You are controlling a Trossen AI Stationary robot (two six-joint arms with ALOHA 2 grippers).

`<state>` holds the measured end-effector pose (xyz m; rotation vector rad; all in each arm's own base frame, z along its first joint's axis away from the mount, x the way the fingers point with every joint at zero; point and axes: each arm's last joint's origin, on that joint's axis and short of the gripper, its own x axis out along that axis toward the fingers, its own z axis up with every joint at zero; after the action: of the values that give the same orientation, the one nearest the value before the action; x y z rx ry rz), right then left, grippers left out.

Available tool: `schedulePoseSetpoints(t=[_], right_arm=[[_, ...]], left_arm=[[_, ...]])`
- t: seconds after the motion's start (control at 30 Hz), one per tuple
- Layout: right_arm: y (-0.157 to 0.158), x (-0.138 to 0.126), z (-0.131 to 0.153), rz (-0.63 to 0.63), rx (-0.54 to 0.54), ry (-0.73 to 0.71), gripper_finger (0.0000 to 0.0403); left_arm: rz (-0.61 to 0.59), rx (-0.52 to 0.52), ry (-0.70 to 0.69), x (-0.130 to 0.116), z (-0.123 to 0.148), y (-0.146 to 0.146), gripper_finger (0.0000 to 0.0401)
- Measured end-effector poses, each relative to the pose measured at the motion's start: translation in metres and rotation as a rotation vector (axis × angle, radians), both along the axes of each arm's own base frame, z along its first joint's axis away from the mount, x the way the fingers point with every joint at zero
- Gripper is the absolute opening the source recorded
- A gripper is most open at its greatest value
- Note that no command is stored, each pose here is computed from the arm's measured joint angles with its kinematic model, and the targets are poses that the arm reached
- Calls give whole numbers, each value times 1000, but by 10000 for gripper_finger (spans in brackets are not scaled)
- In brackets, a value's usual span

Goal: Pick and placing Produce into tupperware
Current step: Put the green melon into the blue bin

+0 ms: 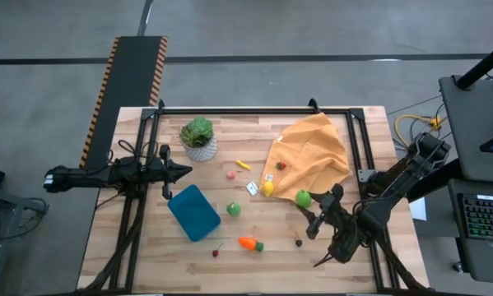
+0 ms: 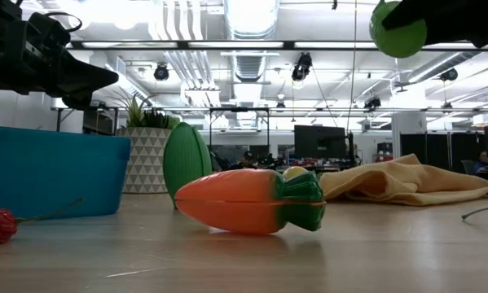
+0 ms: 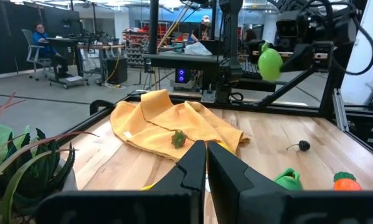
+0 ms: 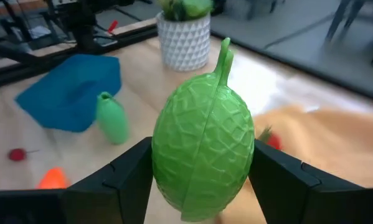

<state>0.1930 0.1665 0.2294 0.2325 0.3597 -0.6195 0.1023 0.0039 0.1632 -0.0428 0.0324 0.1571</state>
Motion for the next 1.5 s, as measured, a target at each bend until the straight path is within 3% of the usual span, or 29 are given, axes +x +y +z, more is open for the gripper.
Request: schedulePoseSetpoints(t=[0.1, 0.3, 0.63, 1.0, 1.27, 1.5], right_arm=[[2, 1, -1, 5, 83, 11, 226], [11, 6, 1, 111, 115, 55, 226], [30, 22, 17, 377, 41, 18, 226], [35, 28, 24, 463, -179, -40, 226], [27, 31, 8, 556, -175, -176, 226], [2, 35, -8, 607, -149, -258, 226]], left_arm=[[0, 0, 0, 0, 0, 0, 0], [0, 0, 0, 0, 0, 0, 0], [0, 0, -1, 0, 0, 0, 0], [0, 0, 0, 0, 0, 0, 0], [0, 0, 0, 0, 0, 0, 0], [0, 0, -1, 0, 0, 0, 0]])
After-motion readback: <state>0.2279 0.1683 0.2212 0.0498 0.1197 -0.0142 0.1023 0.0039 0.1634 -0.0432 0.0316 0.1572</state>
